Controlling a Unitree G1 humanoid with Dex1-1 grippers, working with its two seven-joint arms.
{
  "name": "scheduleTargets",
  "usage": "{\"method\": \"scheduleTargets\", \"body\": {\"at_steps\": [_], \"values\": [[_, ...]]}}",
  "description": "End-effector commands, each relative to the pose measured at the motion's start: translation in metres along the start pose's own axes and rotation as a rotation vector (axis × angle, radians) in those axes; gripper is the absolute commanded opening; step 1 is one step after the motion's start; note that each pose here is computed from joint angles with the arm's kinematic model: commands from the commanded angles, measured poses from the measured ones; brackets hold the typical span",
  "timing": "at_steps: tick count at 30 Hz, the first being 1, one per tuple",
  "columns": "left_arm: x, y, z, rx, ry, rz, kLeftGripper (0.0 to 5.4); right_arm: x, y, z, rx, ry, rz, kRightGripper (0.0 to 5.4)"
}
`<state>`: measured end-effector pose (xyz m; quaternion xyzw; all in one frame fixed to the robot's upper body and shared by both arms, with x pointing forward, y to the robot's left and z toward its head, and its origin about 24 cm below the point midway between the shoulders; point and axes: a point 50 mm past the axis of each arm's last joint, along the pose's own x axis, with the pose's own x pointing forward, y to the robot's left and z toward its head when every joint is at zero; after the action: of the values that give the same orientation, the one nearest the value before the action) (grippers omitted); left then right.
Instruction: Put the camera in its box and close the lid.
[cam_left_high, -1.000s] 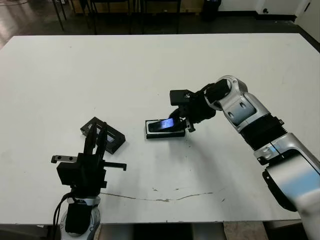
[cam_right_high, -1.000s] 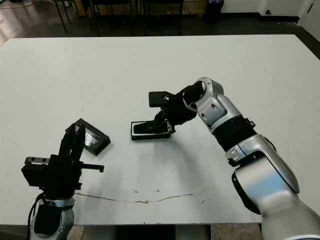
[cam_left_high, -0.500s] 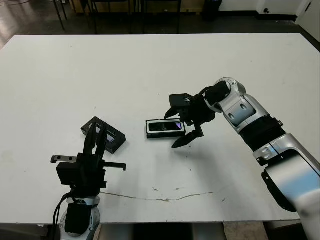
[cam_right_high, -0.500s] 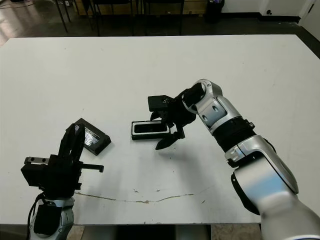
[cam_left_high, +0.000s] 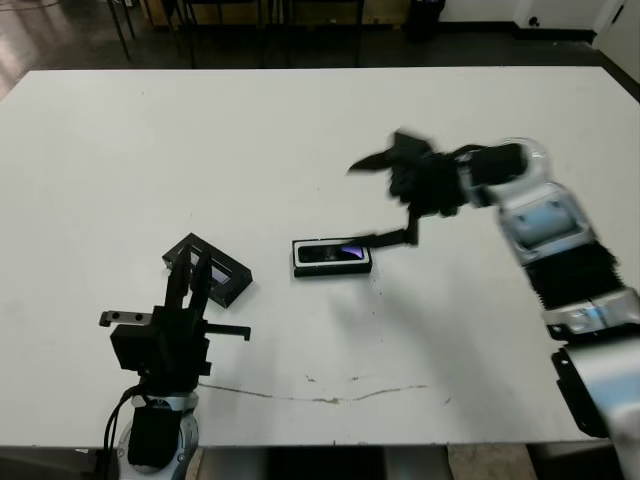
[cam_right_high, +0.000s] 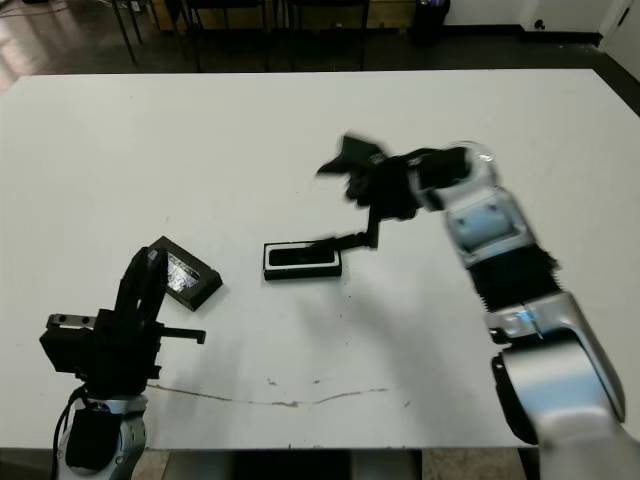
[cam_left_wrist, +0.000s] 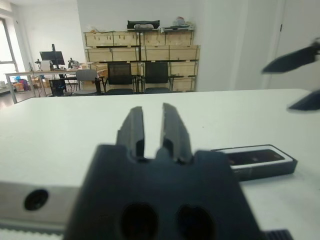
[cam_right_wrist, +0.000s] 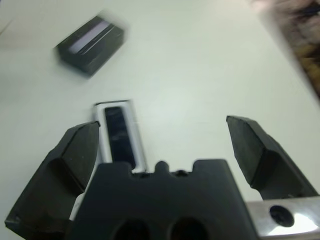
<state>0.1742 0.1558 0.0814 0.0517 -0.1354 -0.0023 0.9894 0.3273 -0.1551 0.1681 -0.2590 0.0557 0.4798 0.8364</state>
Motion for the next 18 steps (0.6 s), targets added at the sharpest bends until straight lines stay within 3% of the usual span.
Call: {"method": "scheduleTargets", "body": {"at_steps": [1, 5, 9, 13, 16, 18], "values": [[-0.005, 0.010, -0.001, 0.019, 0.035, 0.002, 0.00, -0.020, 0.015, -0.020, 0.052, 0.010, -0.148, 4.80], [0.001, 0.027, 0.010, 0.088, -0.016, -0.008, 0.00, -0.035, 0.035, -0.039, 0.107, -0.007, -0.276, 3.90], [0.012, 0.049, 0.023, 0.175, -0.038, -0.033, 0.00, -0.037, 0.051, -0.052, 0.187, -0.056, -0.364, 2.97], [0.034, 0.077, 0.044, 0.354, -0.038, -0.137, 0.00, -0.035, 0.056, -0.053, 0.225, -0.091, -0.381, 2.03], [0.054, 0.095, 0.065, 0.544, 0.025, -0.308, 0.00, -0.034, 0.055, -0.054, 0.251, -0.101, -0.374, 1.40], [0.068, 0.104, 0.076, 0.606, 0.076, -0.441, 0.00, -0.034, 0.053, -0.055, 0.256, -0.101, -0.358, 0.94]]}}
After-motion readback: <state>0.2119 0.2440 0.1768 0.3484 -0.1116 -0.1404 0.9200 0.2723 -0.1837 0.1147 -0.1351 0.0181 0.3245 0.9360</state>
